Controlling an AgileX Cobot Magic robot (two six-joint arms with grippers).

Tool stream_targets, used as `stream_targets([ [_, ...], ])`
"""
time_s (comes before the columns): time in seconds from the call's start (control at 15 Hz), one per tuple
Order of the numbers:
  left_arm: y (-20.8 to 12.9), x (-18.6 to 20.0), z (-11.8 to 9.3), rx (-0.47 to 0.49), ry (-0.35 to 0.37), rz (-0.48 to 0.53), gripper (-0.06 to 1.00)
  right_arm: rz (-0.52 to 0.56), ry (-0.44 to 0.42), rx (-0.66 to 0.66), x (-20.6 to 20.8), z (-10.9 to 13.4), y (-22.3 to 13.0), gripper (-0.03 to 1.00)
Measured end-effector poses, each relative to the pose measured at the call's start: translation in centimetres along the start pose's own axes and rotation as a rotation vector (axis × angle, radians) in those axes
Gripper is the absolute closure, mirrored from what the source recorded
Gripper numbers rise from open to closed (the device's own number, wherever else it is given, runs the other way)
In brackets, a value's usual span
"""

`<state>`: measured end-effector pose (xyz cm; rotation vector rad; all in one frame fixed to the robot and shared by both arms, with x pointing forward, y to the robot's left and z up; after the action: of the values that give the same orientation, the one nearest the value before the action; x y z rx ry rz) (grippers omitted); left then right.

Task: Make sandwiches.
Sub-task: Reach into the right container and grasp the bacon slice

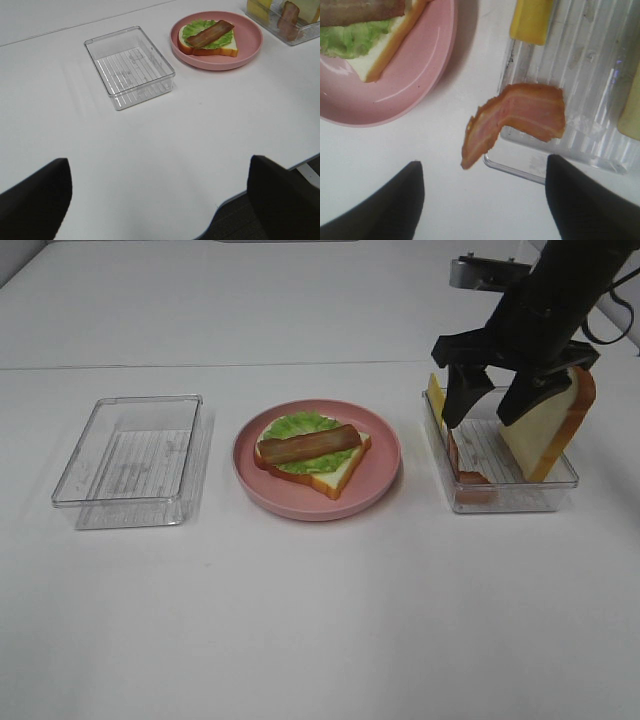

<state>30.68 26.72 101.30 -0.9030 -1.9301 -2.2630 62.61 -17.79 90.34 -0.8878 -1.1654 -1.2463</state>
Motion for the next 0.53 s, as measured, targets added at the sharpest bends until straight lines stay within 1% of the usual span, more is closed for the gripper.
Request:
stream_targets([
  [0.13,0.0,0.0,0.0,0.000,0.000,0.000,0.05,0.022,0.015,-0.021,-1.4,0.1,0.6,0.32],
  [0.27,0.0,0.0,0.0,0.000,0.000,0.000,0.05,0.051,0.021,-0.032,-2.7,0.0,0.6,0.34],
  [0.33,0.0,0.0,0.0,0.000,0.000,0.000,0.05,0.070,0.022,-0.040,-3.8,-0.2,0.6,0.39],
  [0.53,0.0,0.0,0.0,0.000,0.000,0.000,0.05,0.078,0.027,-0.056,-4.7,-0.3,0.7,0.50],
])
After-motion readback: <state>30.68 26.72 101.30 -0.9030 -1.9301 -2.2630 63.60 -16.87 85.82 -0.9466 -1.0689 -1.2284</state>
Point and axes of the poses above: a point on each arm's last joint axis where the gripper is mounted, x pointing back along that axis away from the gripper, z along the wrist's bending axis when the last joint is at zero, y = z × x, the point moved 9 cm from there along -x, pointing out along that axis toward the gripper, and after that the axes turned 4 degrees about -x, right-handed, at the moved point
